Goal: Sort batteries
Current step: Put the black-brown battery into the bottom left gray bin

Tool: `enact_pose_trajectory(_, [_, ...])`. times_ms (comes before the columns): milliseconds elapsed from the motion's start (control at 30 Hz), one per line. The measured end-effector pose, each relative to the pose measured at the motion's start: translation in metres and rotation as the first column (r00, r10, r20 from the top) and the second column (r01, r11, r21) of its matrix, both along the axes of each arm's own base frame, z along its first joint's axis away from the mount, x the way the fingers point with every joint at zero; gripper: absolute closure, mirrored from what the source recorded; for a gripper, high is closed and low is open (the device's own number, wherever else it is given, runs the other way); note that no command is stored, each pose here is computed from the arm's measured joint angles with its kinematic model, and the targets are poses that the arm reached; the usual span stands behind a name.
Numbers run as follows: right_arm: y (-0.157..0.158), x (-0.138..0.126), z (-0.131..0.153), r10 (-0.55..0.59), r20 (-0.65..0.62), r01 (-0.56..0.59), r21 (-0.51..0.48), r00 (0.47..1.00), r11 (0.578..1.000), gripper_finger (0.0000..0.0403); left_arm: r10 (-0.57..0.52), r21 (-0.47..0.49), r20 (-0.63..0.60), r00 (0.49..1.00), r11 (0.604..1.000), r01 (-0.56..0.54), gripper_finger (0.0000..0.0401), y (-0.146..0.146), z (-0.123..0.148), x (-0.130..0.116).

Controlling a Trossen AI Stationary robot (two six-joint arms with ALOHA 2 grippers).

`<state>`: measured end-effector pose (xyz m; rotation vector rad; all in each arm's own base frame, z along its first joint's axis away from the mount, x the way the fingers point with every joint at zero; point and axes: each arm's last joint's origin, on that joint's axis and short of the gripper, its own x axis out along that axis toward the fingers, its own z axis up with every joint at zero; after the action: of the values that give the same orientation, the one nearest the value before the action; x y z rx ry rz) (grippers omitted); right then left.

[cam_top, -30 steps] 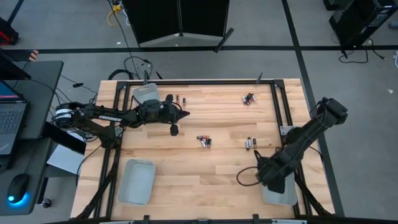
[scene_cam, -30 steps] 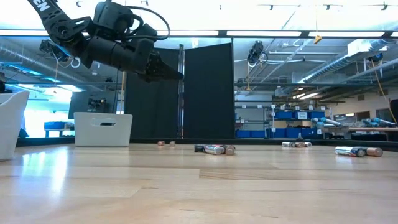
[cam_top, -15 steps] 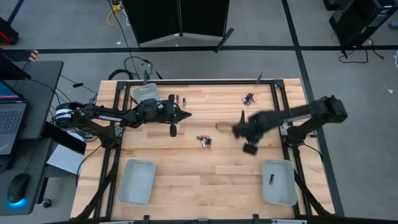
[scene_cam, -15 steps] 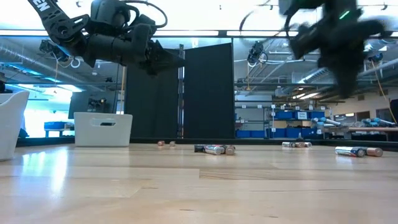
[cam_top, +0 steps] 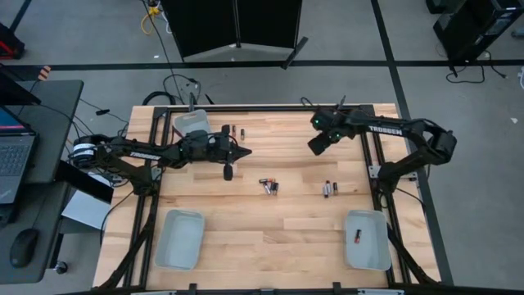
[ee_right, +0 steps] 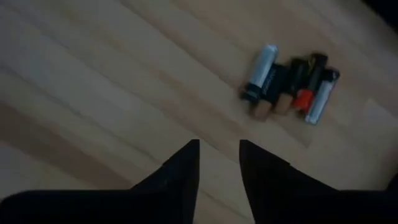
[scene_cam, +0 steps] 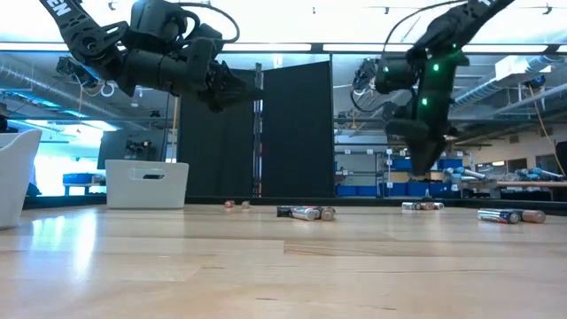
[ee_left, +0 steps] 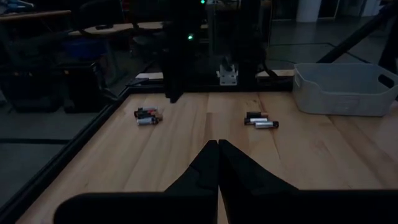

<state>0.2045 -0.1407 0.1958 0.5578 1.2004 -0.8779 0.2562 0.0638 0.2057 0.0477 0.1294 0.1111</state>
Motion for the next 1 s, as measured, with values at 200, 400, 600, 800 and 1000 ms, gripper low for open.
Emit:
enact_pose_trajectory(200, [-0.009, -0.013, -0.017, -0.094, 0.009, 0.094, -0.006, 0.996, 0.996, 0.0240, 0.001, 0.000, -0.001, 1.000, 1.000, -0.001, 0.0388, 0.000, 0.000, 0.000])
enact_pose_trajectory(400, [-0.016, -0.018, -0.028, -0.131, 0.073, 0.134, -0.045, 0.989, 0.990, 0.0240, 0.004, -0.002, -0.002, 1.000, 1.000, -0.004, 0.0388, 0.000, 0.000, 0.000])
enact_pose_trajectory(600, [-0.019, -0.026, -0.039, -0.162, 0.094, 0.167, -0.051, 0.982, 0.985, 0.0249, 0.004, -0.003, -0.004, 1.000, 1.000, -0.005, 0.0388, 0.000, 0.000, 0.000])
enact_pose_trajectory(800, [-0.018, -0.033, -0.053, -0.180, 0.122, 0.189, -0.066, 0.976, 0.980, 0.0256, 0.005, -0.003, -0.004, 1.000, 1.000, -0.005, 0.0388, 0.000, 0.000, 0.000])
enact_pose_trajectory(1000, [-0.019, -0.034, -0.058, -0.195, 0.143, 0.211, -0.107, 0.970, 0.972, 0.0262, 0.020, -0.001, -0.004, 1.000, 1.000, -0.020, 0.0388, 0.001, 0.000, 0.000])
